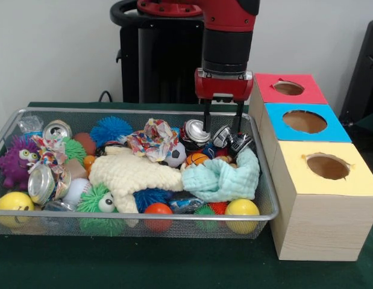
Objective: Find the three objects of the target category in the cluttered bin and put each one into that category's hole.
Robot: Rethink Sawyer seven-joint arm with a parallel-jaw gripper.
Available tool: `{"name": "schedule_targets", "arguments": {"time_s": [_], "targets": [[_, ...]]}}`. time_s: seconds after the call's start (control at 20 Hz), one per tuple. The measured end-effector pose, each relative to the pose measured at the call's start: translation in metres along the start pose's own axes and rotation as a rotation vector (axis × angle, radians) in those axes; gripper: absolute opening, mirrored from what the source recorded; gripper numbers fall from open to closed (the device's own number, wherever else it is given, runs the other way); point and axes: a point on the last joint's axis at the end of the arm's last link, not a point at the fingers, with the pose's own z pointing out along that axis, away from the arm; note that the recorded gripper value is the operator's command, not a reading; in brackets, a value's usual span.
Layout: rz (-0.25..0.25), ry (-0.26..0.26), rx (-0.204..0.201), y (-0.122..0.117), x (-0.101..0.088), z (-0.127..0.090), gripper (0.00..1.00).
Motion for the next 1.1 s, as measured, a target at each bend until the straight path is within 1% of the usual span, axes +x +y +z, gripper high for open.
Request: {"name": "schedule_targets", "arguments": {"time_s": [0.15,0.3,0.7,0.9,1.1], "targets": [[0.001,-0.002,0.0,-0.001,-0.007,-0.004,1.0],[0.001,-0.016,0.002,-0.002,-0.019,-0.01,1.0],[0.002,-0.051,0.007,-0.005,-0.039,-0.011,1.0],[0.005,-0.076,0.009,-0.007,-0.056,-0.006,1.0],[0.008,-0.109,0.011,-0.007,-0.078,-0.001,1.0]]}}
